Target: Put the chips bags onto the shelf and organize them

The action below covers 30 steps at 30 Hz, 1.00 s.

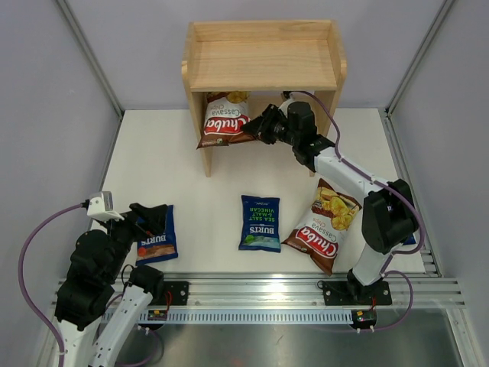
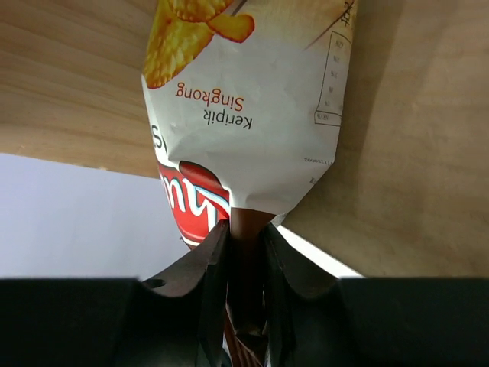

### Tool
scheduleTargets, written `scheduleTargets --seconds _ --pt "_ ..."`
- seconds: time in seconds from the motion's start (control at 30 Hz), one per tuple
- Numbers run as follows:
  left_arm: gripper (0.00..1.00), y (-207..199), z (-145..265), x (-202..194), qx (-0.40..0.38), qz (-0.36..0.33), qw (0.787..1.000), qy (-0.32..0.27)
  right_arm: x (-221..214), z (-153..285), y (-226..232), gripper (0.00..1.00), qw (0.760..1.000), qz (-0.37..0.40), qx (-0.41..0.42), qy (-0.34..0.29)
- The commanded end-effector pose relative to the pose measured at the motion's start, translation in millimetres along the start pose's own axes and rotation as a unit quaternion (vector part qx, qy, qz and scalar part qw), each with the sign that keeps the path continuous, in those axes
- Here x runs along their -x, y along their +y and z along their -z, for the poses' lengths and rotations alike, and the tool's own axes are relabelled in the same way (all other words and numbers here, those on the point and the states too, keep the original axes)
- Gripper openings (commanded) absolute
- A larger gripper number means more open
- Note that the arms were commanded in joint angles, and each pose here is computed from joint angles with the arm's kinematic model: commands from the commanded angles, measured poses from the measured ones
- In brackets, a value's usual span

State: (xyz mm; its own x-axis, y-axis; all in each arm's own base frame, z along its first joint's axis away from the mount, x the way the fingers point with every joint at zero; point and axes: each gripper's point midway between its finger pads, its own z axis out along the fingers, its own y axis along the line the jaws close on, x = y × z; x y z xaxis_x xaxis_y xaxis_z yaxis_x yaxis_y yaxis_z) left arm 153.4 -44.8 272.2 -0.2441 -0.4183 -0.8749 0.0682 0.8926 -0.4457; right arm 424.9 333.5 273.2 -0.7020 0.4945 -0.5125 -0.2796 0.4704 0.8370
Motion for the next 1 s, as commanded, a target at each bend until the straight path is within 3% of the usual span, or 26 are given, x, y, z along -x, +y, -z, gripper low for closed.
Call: scheduleTargets --seconds 0.0,0.23,0.67,0.97 --pt "0.99 -9 0 9 -0.025 -0.005 0.999 -0.020 22 -8 20 0.29 0.999 0.033 0.024 -0.017" --pt "0.99 -9 0 9 -0.026 -0.004 0.999 -0.020 24 -8 23 0.34 0.999 0.042 0.023 -0.013" --pt "0.99 -10 -3 7 -0.025 -0.004 1.000 -0.014 24 45 36 0.62 0.998 0.040 0.005 -0.041" --pt "0.99 -11 -6 6 -0.023 -0.007 1.000 -0.006 2 99 25 0.74 0.996 0.075 -0.032 -0.031"
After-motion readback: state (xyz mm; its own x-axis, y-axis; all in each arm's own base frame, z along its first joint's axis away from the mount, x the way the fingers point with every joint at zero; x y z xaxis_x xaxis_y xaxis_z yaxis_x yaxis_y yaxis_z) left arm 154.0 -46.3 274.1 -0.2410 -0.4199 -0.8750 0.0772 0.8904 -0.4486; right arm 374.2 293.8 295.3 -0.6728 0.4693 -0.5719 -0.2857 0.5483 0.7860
